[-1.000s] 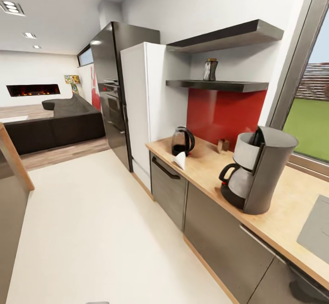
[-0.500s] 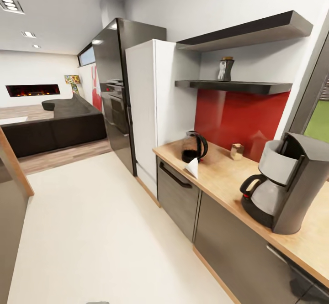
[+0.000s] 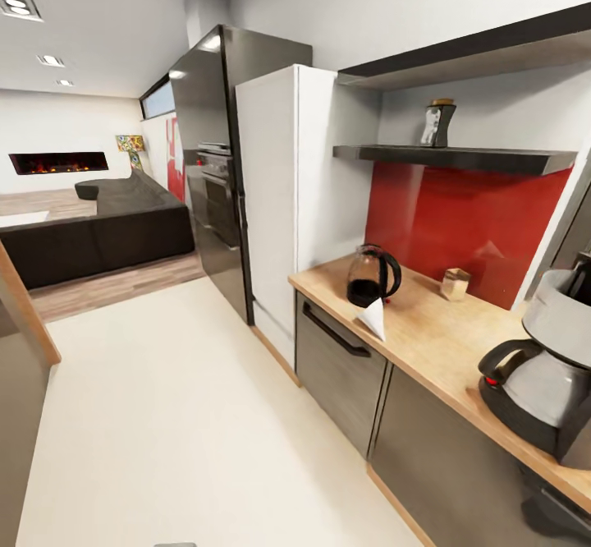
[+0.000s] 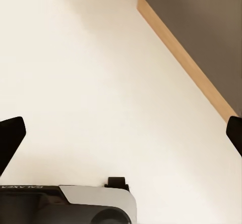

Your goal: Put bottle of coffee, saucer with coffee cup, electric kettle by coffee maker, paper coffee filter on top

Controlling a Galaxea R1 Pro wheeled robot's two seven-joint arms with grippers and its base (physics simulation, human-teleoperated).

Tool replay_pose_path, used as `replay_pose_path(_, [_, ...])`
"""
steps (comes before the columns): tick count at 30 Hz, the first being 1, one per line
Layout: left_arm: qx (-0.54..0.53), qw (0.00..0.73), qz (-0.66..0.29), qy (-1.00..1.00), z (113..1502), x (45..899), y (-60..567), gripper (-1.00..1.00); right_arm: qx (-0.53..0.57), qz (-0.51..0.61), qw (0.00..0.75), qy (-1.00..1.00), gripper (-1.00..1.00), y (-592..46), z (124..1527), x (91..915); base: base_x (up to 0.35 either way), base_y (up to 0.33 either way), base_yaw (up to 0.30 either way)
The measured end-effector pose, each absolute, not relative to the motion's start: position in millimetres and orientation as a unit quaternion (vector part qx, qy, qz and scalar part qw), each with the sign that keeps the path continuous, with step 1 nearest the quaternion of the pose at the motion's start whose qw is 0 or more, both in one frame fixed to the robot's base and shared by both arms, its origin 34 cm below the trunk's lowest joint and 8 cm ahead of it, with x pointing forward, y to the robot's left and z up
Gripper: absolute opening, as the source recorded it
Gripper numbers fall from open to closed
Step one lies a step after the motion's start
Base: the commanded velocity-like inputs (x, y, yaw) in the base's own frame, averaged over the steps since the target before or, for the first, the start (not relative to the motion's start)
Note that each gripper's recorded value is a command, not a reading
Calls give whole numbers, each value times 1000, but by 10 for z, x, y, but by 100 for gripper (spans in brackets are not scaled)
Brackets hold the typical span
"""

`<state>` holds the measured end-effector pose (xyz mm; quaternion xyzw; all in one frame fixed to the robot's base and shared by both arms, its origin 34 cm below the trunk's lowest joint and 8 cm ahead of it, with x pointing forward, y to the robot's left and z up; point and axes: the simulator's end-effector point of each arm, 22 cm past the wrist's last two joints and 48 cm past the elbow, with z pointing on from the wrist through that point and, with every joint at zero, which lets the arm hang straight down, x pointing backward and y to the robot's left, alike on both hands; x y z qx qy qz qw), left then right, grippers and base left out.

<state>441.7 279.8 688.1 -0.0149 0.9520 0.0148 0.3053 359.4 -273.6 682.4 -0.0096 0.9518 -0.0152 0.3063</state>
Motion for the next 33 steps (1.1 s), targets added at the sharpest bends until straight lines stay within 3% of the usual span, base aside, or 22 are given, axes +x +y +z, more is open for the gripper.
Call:
replay_pose_path(12, [-15,306,15,952,6883,4420,2799,100,-8,-15,306,952,100,-2739,6824,3594,282,233,-30])
replay_pose_path(33, [-15,306,16,952,6883,4420,2801,100,-8,-15,306,952,100,-2741,6823,3593,275,234,-253])
